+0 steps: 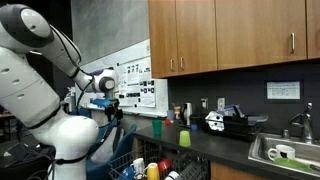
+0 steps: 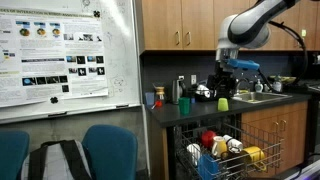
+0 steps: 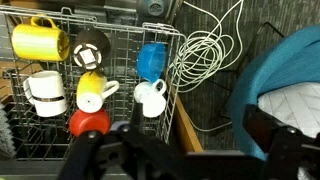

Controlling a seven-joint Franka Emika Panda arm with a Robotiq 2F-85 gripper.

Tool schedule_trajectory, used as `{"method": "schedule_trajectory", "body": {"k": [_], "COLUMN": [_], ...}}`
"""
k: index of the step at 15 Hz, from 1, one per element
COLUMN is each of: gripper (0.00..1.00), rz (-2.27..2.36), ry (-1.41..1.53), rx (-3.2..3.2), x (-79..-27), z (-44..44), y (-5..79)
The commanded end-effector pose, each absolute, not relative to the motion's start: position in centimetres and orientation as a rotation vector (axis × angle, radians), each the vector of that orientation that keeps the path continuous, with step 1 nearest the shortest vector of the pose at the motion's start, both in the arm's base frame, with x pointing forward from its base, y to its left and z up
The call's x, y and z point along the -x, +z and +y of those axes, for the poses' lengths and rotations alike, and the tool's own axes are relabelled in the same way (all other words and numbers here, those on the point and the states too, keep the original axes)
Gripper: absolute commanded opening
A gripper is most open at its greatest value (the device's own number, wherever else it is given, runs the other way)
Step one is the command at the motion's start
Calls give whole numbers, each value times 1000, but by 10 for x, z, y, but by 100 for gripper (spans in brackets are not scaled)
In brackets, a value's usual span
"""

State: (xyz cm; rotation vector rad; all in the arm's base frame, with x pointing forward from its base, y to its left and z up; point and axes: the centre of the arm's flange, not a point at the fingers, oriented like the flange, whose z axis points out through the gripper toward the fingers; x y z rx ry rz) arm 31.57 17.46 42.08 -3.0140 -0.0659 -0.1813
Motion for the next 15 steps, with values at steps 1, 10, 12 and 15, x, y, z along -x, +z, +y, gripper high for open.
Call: {"method": "schedule_trajectory", "body": {"k": [1,10,12,15], "gripper": [100,100,100,100], "rz": [-66,-58,-58,-58], "ry": [-181,-161,-161,-161], "rx": [3014,3019,3019,3019], "x": [-316,-319,-319,-319], "z": [175,174,174,174], "y": [421,413,413,413]}}
